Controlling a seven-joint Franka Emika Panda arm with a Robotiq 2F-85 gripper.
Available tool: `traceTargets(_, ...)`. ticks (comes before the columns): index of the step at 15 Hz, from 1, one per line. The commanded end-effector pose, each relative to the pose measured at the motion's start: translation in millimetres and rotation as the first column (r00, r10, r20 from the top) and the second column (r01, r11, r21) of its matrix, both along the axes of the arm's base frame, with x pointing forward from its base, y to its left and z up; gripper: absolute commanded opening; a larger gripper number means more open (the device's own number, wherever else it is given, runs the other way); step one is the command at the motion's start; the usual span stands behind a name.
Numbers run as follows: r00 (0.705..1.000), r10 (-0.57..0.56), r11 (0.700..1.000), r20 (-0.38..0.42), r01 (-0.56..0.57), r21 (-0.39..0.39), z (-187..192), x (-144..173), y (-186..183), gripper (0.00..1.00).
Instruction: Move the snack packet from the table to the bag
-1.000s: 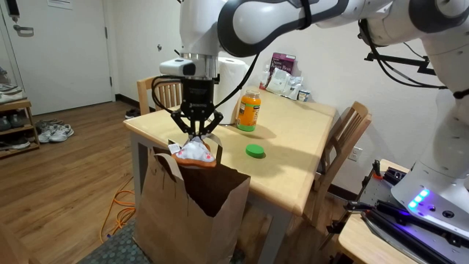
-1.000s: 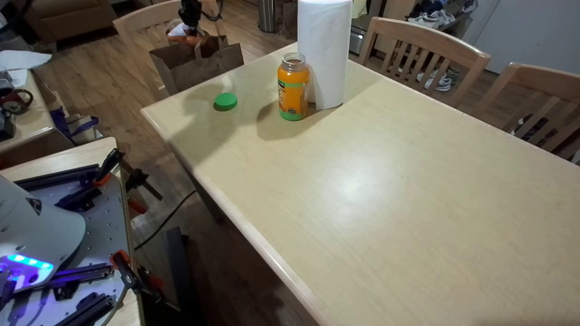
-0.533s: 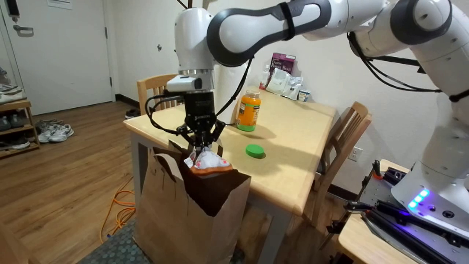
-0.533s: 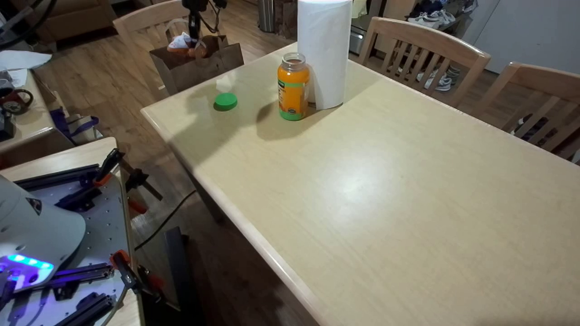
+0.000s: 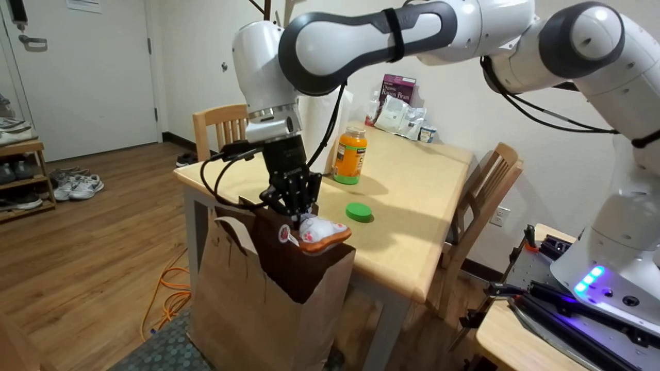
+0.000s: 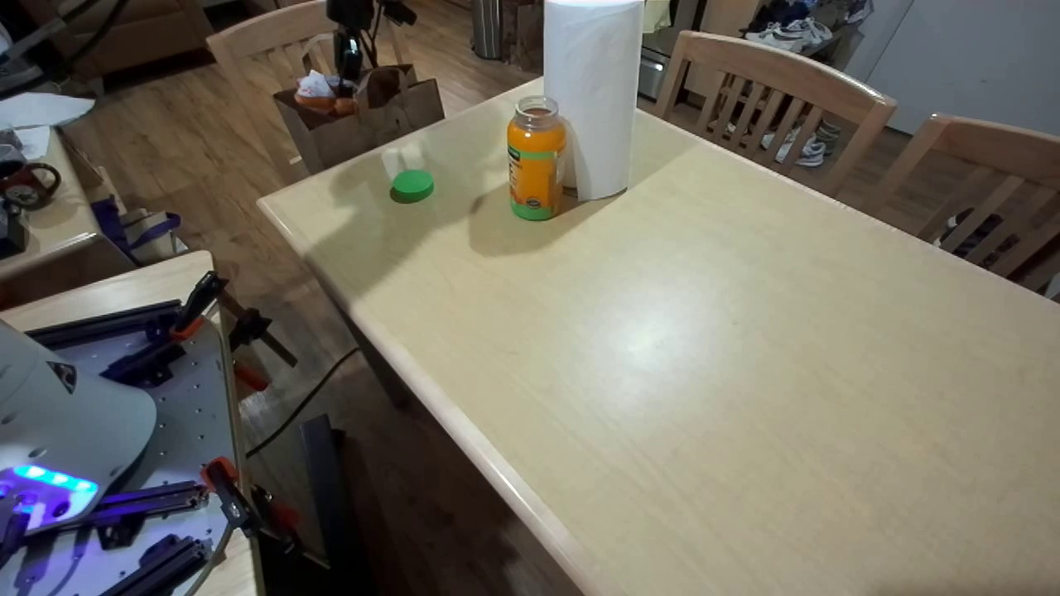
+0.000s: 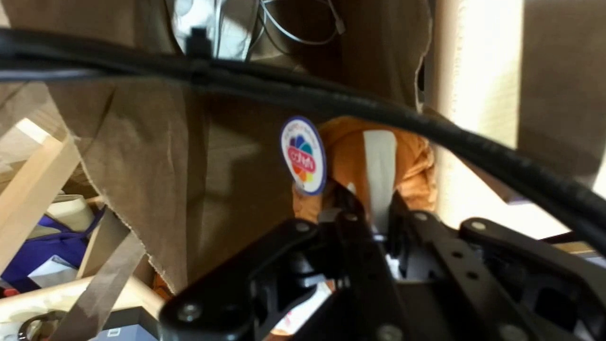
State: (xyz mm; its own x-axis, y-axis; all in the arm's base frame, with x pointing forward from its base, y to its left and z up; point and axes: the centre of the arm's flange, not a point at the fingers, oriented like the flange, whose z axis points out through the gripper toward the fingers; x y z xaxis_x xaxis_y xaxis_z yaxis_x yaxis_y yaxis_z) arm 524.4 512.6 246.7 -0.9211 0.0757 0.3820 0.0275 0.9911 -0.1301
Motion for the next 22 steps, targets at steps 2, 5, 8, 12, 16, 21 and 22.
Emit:
traceTargets(2,1.000,0.011,0.999,-0.010,-0.012,-0.037,1,20,16,0.51)
traceTargets(5,1.000,-0.019,0.999,0.015,0.020,-0.038,3,26,18,0.70)
traceTargets(8,0.995,-0.079,0.996,0.062,0.082,-0.037,9,35,18,0.91)
traceTargets(12,0.952,-0.264,0.964,0.158,0.267,0.002,44,56,13,1.00)
traceTargets(16,0.867,-0.439,0.898,0.236,0.432,0.081,97,76,-10,1.00)
traceTargets(21,0.705,-0.645,0.761,0.295,0.625,0.173,149,93,-60,1.00)
traceTargets(22,0.665,-0.683,0.726,0.302,0.660,0.190,153,98,-68,1.00)
